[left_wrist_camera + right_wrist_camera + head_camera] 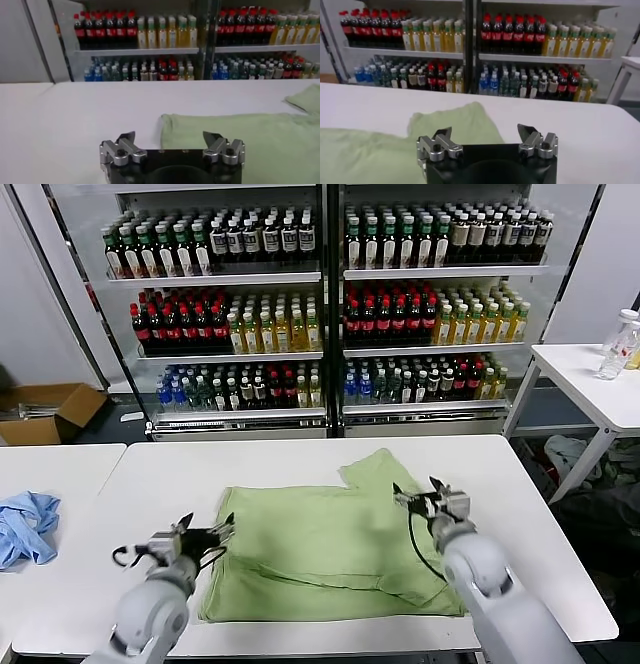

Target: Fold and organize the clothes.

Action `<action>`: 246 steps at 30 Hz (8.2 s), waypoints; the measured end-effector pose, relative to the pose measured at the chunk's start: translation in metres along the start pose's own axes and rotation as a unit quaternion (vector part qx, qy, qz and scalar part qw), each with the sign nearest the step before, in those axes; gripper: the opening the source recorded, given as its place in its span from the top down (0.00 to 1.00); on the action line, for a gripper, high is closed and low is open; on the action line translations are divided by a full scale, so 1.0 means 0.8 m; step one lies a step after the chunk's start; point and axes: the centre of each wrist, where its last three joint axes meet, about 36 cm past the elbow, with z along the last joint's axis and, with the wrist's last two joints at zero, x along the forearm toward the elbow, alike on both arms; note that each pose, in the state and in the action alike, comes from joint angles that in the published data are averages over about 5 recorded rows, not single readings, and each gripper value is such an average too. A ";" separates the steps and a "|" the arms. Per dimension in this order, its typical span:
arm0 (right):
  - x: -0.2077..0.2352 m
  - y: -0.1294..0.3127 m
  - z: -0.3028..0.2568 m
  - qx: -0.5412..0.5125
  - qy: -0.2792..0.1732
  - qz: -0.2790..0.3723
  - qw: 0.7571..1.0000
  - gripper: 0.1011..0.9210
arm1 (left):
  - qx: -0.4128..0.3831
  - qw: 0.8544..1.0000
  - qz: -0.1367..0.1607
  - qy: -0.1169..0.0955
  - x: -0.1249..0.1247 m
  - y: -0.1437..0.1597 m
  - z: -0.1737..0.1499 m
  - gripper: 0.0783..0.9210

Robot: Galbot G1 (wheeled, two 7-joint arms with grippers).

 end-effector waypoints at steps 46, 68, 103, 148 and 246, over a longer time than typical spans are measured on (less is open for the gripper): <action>-0.140 0.024 -0.009 -0.053 0.079 -0.025 0.995 0.98 | 0.057 0.996 0.034 0.056 -0.123 0.003 -0.005 0.99; 0.024 -0.020 -0.022 -0.072 -0.023 -0.045 0.996 0.99 | 0.139 0.988 0.069 0.020 -0.026 0.051 -0.022 0.99; 0.203 -0.015 0.077 -0.046 0.008 0.003 0.999 0.59 | -0.026 0.999 0.032 0.024 0.065 0.014 0.044 0.48; 0.191 -0.007 0.042 -0.001 -0.068 -0.020 0.997 0.12 | 0.127 0.991 -0.023 0.024 0.061 0.171 0.034 0.98; 0.226 0.001 0.052 -0.010 -0.094 0.004 0.996 0.12 | 0.249 0.958 0.140 0.018 0.038 0.068 0.082 0.69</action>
